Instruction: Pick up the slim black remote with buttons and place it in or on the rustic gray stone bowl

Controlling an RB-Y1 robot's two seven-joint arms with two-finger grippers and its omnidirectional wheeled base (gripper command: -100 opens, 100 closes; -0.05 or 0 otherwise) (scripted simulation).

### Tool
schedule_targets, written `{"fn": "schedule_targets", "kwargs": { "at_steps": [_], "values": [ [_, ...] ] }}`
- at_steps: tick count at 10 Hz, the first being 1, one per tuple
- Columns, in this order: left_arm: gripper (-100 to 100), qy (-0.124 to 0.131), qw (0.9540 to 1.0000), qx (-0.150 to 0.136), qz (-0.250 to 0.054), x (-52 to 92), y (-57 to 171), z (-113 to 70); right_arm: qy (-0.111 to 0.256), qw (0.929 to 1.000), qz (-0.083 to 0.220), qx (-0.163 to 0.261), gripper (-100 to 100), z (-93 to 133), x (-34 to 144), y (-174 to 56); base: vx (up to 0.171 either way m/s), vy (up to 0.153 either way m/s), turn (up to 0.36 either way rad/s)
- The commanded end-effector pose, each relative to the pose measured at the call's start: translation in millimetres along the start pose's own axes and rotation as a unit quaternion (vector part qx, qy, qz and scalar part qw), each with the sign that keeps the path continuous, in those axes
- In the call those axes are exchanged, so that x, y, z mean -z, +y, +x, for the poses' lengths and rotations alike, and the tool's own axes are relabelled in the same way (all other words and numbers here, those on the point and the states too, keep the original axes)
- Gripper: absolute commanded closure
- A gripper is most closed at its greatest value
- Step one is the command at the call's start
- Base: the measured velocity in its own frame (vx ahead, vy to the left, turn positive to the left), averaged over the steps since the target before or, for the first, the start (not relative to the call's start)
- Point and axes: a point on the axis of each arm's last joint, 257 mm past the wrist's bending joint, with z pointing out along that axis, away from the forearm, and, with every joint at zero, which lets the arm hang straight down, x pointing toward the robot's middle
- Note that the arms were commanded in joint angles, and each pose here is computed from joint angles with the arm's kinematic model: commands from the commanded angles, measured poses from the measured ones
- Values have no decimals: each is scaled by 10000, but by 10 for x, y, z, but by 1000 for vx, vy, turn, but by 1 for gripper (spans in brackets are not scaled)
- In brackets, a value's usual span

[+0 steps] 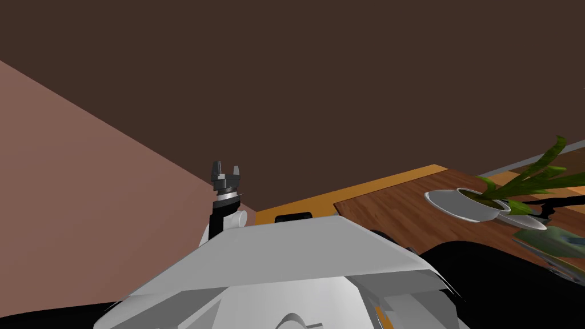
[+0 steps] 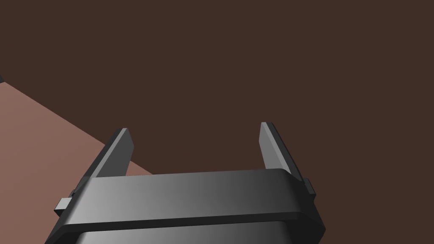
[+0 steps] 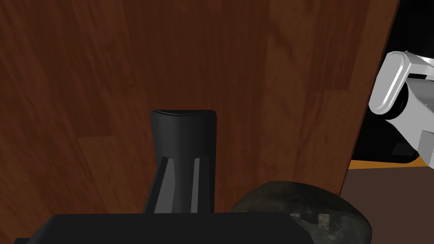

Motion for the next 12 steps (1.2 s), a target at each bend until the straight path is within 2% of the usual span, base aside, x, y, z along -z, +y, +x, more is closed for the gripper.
{"fn": "schedule_targets", "kwargs": {
  "at_steps": [1,5,6,7,11,12],
  "values": [
    [0,0,10000,0,0,0,0,0,-36,10000,-56,7,100,-88,89,-43,129,178,-127],
    [0,0,10000,-1,0,0,0,0,-33,9998,-92,147,100,-199,185,-138,171,132,-20],
    [0,0,10000,-1,0,0,0,-1,-36,9999,-79,112,100,-176,155,-121,78,46,3],
    [0,1,10000,-1,1,0,-1,0,-48,9999,-89,116,-100,-191,156,-119,16,10,4],
    [0,1,10000,-1,1,-1,0,0,-51,9999,-88,117,-100,-195,156,-120,2,1,0],
    [0,1,10000,-1,1,-1,0,0,-51,9999,-88,117,0,-195,156,-120,0,0,0]
  ]
}}
